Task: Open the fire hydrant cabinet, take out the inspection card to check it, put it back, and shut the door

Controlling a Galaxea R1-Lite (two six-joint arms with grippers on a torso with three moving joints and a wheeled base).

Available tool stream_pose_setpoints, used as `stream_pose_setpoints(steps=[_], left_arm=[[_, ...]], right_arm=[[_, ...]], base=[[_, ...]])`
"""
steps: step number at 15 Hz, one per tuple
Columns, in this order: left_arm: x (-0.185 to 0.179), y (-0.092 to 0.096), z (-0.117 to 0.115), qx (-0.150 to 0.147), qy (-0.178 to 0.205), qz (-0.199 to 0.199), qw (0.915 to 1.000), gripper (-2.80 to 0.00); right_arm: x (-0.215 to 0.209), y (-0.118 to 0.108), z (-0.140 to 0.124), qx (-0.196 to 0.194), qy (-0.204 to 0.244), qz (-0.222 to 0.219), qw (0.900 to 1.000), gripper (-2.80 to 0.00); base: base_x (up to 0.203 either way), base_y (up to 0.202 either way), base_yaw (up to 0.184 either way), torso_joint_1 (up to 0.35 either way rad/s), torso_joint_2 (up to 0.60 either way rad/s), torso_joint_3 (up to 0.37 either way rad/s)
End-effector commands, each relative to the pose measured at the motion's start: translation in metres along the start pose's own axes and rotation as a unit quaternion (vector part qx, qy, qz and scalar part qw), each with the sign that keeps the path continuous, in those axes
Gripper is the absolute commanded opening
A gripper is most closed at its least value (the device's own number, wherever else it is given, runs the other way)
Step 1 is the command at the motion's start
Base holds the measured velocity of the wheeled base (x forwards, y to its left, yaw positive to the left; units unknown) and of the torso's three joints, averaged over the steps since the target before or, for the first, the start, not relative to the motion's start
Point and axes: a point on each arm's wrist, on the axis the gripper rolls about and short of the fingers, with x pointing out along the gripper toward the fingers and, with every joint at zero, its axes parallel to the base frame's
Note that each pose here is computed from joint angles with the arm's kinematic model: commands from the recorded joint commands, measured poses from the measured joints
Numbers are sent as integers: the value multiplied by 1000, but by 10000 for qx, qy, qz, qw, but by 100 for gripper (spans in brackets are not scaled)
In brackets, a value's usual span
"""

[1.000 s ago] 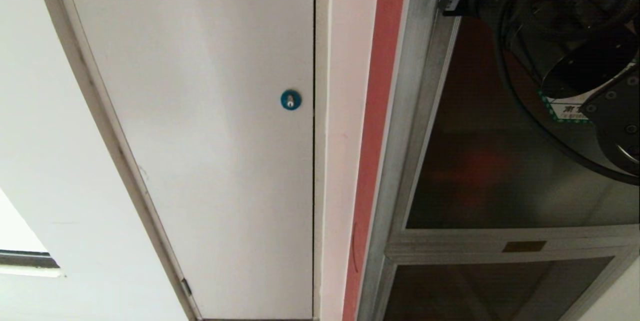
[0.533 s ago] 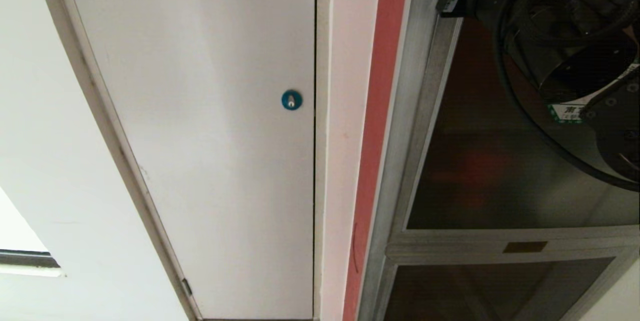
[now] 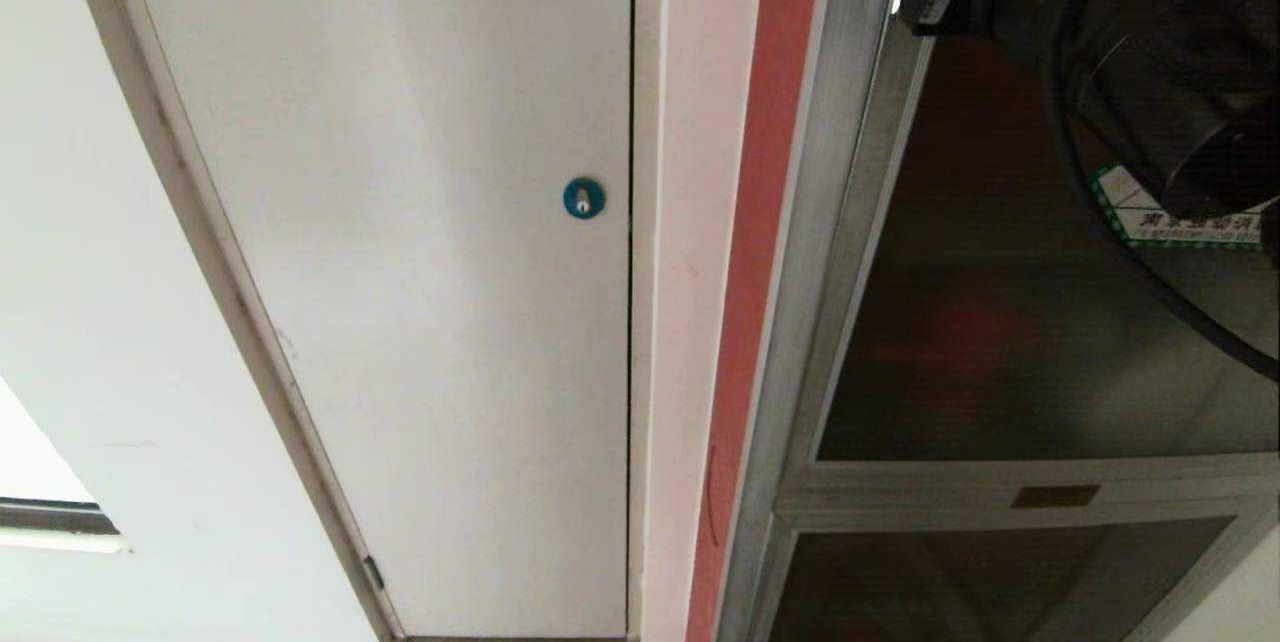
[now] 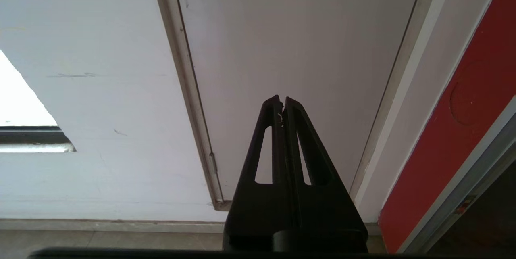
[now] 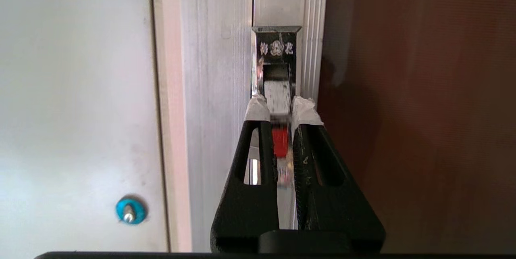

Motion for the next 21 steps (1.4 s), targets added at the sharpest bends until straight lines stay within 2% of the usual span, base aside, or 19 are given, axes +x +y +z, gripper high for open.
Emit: stream_pose_setpoints(steps=[1,6,12,13,14,21], left_arm=[[0,0,0,-1,2,4,10000,-280],[0,0,0,-1,2,4,10000,-280],[0,0,0,-1,2,5,10000,-280],[0,0,0,-1,2,4,10000,-280],[0,0,0,-1,2,4,10000,-280],[0,0,-1,-1,16,4,10000,-280]], right_arm=[[-9,-6,16,144,-181,-23,9997,-280],[-17,-12,24,146,-222,-44,9996,-280],[-33,-3,7,69,89,195,9997,-280],[-32,-1,5,64,102,199,9997,-40],[-30,1,3,67,109,201,9997,0],[-17,12,-9,56,73,164,9998,0]], base=[[0,0,0,0,0,0],[0,0,0,0,0,0],[0,0,0,0,0,0],[0,0,0,0,0,0],[0,0,0,0,0,0],[0,0,0,0,0,0]])
